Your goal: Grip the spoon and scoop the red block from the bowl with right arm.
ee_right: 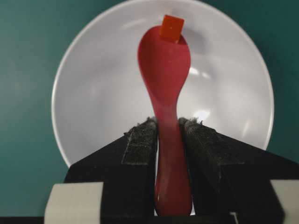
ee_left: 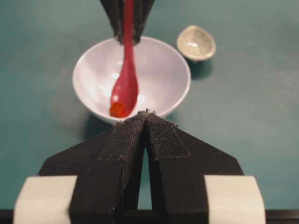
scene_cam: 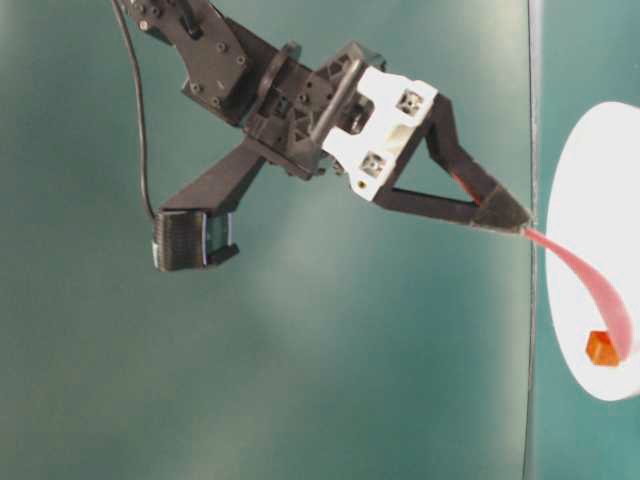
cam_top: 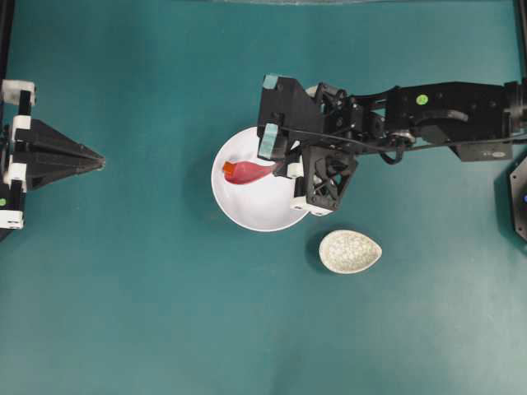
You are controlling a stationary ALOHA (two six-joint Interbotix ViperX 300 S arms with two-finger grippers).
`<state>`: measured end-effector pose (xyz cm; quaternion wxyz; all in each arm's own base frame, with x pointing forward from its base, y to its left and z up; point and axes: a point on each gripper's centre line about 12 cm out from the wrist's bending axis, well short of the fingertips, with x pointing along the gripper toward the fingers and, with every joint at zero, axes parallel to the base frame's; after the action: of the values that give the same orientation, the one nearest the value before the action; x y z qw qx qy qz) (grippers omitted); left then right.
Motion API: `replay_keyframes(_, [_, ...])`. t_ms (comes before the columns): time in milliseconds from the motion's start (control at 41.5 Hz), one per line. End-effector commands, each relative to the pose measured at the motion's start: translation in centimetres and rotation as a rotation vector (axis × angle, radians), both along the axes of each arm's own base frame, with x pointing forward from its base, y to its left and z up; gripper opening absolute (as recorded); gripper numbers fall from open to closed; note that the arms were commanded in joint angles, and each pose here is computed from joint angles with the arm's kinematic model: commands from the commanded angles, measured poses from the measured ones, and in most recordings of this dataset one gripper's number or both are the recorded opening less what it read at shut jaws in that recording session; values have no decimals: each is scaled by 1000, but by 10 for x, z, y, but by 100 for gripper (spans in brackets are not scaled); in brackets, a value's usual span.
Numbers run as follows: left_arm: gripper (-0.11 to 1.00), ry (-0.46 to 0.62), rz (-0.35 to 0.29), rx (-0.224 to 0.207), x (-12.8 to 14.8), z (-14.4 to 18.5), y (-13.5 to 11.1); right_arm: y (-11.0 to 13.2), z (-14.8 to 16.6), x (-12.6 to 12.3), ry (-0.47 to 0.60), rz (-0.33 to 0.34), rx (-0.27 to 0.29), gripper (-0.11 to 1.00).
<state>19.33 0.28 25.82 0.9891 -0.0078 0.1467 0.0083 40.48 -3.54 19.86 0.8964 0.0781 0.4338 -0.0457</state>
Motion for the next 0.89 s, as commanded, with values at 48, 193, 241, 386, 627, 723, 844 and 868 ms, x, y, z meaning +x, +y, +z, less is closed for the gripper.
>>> replay_keyframes(48, [0,-31,0,2,3,11,0,1,20,-1,-88,-1,-10,24])
replay_keyframes(193, [0,-31,-1,3,3,11,0,1,21,-4,-127,-5,-17,24])
replay_keyframes(241, [0,-31,-1,3,3,11,0,2,23,-5,-145,-6,-20,24])
replay_keyframes(386, [0,-28,-1,3,3,11,0,1,27,-8,-215,-14,-31,24])
replay_keyframes(627, [0,-26,-1,3,3,11,0,1,35,-18,-325,-16,-60,24])
replay_keyframes(723, [0,-26,-1,3,3,11,0,1,35,-22,-327,-1,-82,24])
replay_keyframes(844, [0,-24,-1,3,3,11,0,0,33,-26,-312,30,-119,24])
replay_keyframes(868, [0,-25,0,2,3,11,0,0,33,-26,-310,35,-125,24])
